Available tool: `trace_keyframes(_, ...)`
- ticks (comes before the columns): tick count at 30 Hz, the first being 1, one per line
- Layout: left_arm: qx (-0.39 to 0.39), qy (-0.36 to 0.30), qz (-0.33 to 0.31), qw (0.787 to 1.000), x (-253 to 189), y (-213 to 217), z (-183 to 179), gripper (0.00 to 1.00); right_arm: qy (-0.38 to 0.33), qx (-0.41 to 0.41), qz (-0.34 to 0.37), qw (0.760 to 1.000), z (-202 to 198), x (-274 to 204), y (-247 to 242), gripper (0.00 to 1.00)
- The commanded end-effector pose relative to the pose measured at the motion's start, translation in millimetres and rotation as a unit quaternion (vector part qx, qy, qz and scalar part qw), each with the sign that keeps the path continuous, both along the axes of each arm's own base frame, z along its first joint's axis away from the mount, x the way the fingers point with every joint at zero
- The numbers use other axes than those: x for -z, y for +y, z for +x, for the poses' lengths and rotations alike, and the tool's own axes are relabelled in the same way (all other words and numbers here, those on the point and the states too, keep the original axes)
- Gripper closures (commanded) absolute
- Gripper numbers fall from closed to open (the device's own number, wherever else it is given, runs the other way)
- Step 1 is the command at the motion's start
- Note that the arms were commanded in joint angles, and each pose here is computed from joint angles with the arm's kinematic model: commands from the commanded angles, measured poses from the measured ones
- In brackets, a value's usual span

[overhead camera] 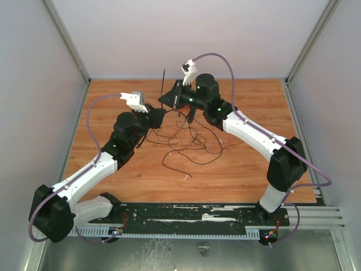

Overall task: Zip-tie the wires
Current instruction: Adjust the cable at the center of the board.

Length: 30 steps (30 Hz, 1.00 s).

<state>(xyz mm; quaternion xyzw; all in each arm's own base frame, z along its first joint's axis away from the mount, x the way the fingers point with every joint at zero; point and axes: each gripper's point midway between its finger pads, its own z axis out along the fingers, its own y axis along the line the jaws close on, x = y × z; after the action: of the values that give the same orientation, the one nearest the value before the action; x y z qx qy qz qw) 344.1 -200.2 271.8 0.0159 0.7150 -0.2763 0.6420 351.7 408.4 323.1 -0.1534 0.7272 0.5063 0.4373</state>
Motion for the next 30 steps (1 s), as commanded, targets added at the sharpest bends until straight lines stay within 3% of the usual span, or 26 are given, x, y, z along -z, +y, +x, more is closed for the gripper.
trace_keyframes(1,0.004,-0.018,-0.007,1.0,-12,-3,2,0.8,-0.029,0.007,0.013,0.999,-1,-25,-3,1.0)
trace_keyframes(7,0.004,-0.008,-0.007,1.0,0,-2,-1,0.86,-0.039,0.009,0.02,0.999,1,-39,-2,1.0)
trace_keyframes(30,0.027,0.028,-0.01,0.999,40,-7,-11,0.92,-0.078,0.026,0.03,0.996,11,-80,-4,1.0)
